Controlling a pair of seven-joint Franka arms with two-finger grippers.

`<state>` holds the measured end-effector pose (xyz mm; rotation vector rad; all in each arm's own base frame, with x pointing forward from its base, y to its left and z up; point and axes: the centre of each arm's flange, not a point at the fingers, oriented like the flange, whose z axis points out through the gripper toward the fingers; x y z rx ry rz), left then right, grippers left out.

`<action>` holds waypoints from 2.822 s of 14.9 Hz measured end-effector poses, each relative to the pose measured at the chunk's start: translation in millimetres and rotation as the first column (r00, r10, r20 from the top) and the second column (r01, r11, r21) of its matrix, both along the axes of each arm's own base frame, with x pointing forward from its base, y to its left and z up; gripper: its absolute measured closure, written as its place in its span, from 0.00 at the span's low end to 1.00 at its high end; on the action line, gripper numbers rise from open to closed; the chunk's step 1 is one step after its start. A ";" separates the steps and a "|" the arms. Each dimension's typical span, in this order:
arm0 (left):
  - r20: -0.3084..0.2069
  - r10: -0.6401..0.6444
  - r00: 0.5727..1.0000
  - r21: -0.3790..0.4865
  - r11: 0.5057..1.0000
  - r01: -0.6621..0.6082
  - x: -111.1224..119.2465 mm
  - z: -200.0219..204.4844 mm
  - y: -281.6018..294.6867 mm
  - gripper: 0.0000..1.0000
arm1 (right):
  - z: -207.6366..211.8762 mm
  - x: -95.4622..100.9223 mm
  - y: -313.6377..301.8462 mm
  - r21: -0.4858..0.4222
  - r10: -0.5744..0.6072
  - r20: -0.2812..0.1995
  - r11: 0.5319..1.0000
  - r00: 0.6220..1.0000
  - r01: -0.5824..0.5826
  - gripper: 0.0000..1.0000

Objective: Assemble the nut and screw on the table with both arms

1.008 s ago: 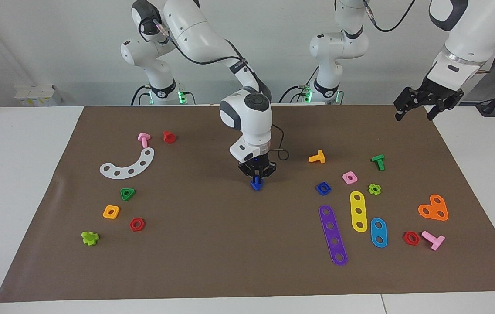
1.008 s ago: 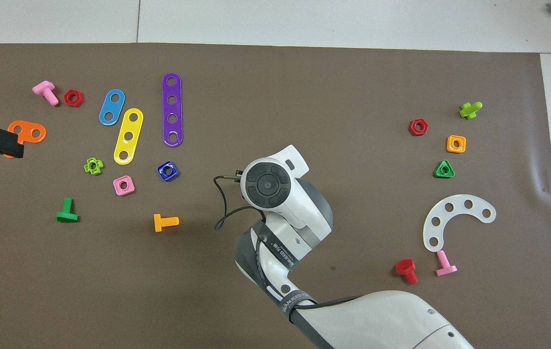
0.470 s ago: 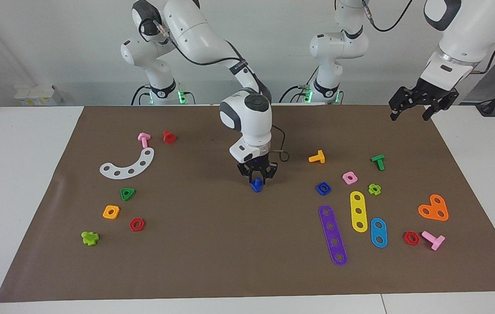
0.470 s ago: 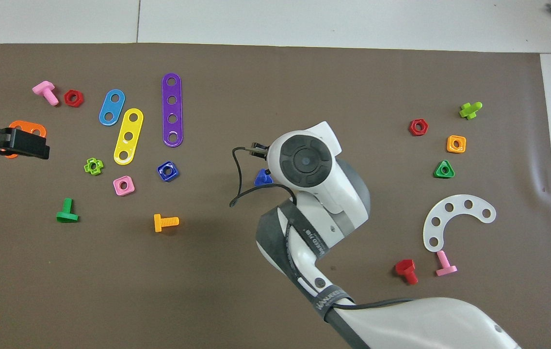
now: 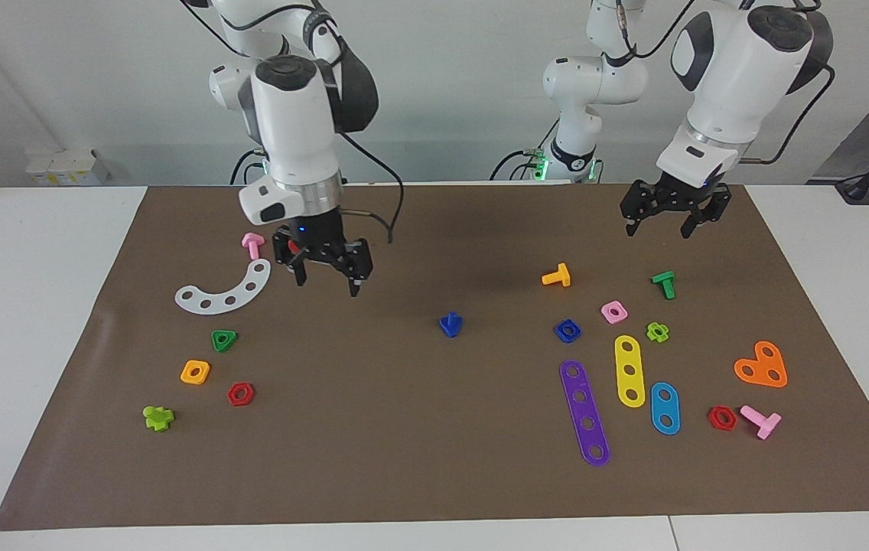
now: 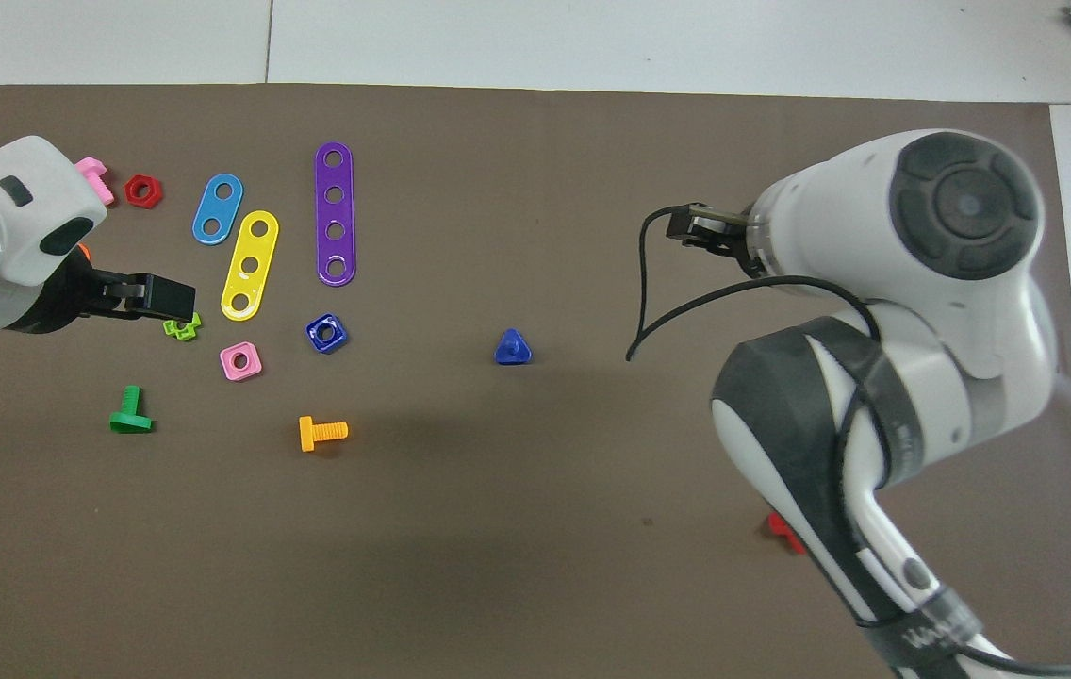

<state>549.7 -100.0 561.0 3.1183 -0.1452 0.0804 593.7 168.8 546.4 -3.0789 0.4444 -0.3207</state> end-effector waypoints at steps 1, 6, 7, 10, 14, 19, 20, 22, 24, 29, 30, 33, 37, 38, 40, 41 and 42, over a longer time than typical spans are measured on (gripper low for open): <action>-0.001 0.024 1.000 -0.002 1.000 -0.024 2.8 -12.7 -9.4 0.00 | 11.7 -4.8 -23.9 -0.004 0.012 -0.026 1.000 1.000 -0.012 0.00; 0.009 0.166 0.986 -0.020 0.986 -0.166 25.5 -96.1 -52.6 0.00 | 47.1 -37.9 -135.9 -0.004 0.065 -0.179 0.998 0.982 -0.067 0.00; 0.005 0.180 0.984 -0.019 0.983 -0.180 25.1 -114.4 -51.3 0.01 | 48.4 -42.4 -152.7 0.004 0.069 -0.200 0.998 0.977 -0.069 0.00; 0.006 0.267 0.964 -0.024 0.964 -0.266 16.6 -166.8 -46.1 0.04 | 52.7 -51.4 -198.2 0.018 0.089 -0.227 0.996 0.970 -0.087 0.00; 0.003 0.364 0.931 -0.035 0.931 -0.364 14.4 -212.1 -70.1 0.06 | 76.5 -59.3 -204.1 0.006 0.097 -0.208 0.995 0.973 -0.098 0.00; -0.004 0.478 0.878 -0.042 0.877 -0.478 21.2 -250.6 -73.1 0.15 | 87.6 -58.3 -195.2 -0.016 0.112 -0.189 0.993 0.976 -0.117 0.00; -0.007 0.483 0.876 -0.039 0.875 -0.483 21.1 -253.3 -73.0 0.16 | 87.3 -58.1 -195.2 -0.015 0.112 -0.190 0.993 0.975 -0.117 0.00; -0.009 0.486 0.874 -0.038 0.873 -0.485 20.7 -254.4 -72.9 0.20 | 86.9 -57.9 -195.2 -0.015 0.112 -0.190 0.993 0.975 -0.117 0.00; -0.012 0.485 0.874 -0.034 0.874 -0.485 19.2 -256.6 -72.9 0.22 | 86.9 -57.9 -195.2 -0.015 0.112 -0.191 0.993 0.975 -0.117 0.00; -0.020 0.471 0.882 -0.026 0.882 -0.471 13.3 -266.8 -80.8 0.30 | 86.8 -58.1 -196.7 -0.014 0.108 -0.191 0.994 0.976 -0.113 0.00; -0.021 0.468 0.883 -0.025 0.883 -0.469 12.7 -267.5 -82.4 0.32 | 86.6 -58.3 -197.1 -0.013 0.107 -0.193 0.994 0.975 -0.112 0.00; -0.021 0.459 0.888 -0.024 0.888 -0.460 12.0 -267.9 -83.9 0.37 | 86.3 -58.5 -199.0 -0.009 0.106 -0.194 0.994 0.975 -0.110 0.00; -0.023 0.433 0.901 -0.020 0.901 -0.434 11.4 -268.5 -83.7 0.41 | 86.0 -59.0 -206.9 -0.006 0.094 -0.195 0.995 0.976 -0.097 0.00; -0.023 0.427 0.904 -0.015 0.904 -0.427 11.3 -268.0 -82.4 0.48 | 85.9 -59.1 -207.4 -0.006 0.093 -0.196 0.995 0.976 -0.096 0.00; -0.026 0.419 0.908 -0.012 0.908 -0.419 10.5 -267.0 -82.5 0.52 | 85.7 -59.3 -207.4 -0.006 0.092 -0.198 0.995 0.976 -0.095 0.00; -0.026 0.416 0.909 -0.011 0.909 -0.417 10.5 -267.4 -82.5 0.52 | 85.6 -59.4 -207.2 -0.006 0.093 -0.199 0.995 0.976 -0.096 0.00; -0.026 0.415 0.910 -0.011 0.910 -0.415 10.5 -267.4 -82.5 0.52 | 85.5 -59.6 -205.8 -0.006 0.095 -0.201 0.995 0.975 -0.098 0.00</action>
